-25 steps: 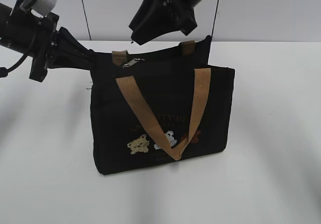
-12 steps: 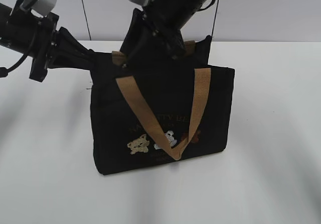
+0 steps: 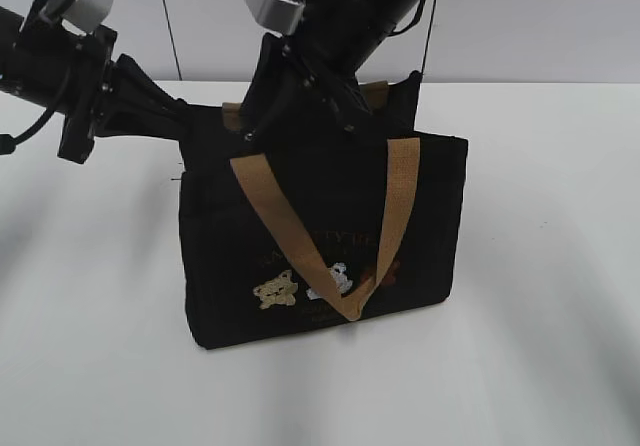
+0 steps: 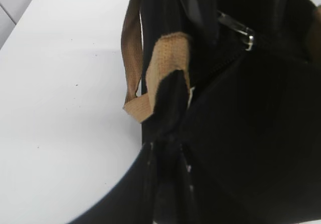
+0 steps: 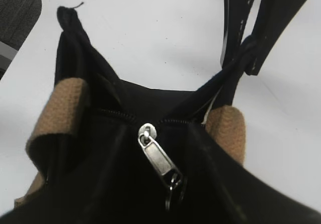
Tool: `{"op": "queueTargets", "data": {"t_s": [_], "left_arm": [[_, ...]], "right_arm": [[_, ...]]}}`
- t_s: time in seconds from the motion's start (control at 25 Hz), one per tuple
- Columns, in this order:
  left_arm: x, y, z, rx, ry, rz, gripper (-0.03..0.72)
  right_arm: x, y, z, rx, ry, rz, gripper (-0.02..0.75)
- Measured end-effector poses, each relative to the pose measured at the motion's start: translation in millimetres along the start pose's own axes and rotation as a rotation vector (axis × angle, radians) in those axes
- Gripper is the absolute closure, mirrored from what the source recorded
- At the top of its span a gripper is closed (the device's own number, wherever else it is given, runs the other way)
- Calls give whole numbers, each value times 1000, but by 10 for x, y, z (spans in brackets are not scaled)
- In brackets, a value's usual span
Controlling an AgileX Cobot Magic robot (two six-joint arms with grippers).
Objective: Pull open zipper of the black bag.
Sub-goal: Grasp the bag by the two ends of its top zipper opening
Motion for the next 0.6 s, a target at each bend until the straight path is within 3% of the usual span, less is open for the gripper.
{"op": "queueTargets", "data": {"t_s": [0.16,0.48,0.6], "left_arm": [[0,0,0,0,0,0,634],[4,1,11,7,2,-2,634],[4,1,11,7,2,-2,634]], "right_arm": [[0,0,24,17,11,0,457],[1,1,75,56,77,3,658],[2,-7,75,60,99,5,671]]}}
Point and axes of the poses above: a point on each arm's last joint axis where the gripper is mounted, y pointing out along that axis toward the gripper, x along the wrist's bending axis when the last joint is at zero, z = x × y, the point moved 5 cm from there along y, pointing out along that axis toward the gripper, and after that the axes turned 8 degrees about y, right-handed, at the moved point
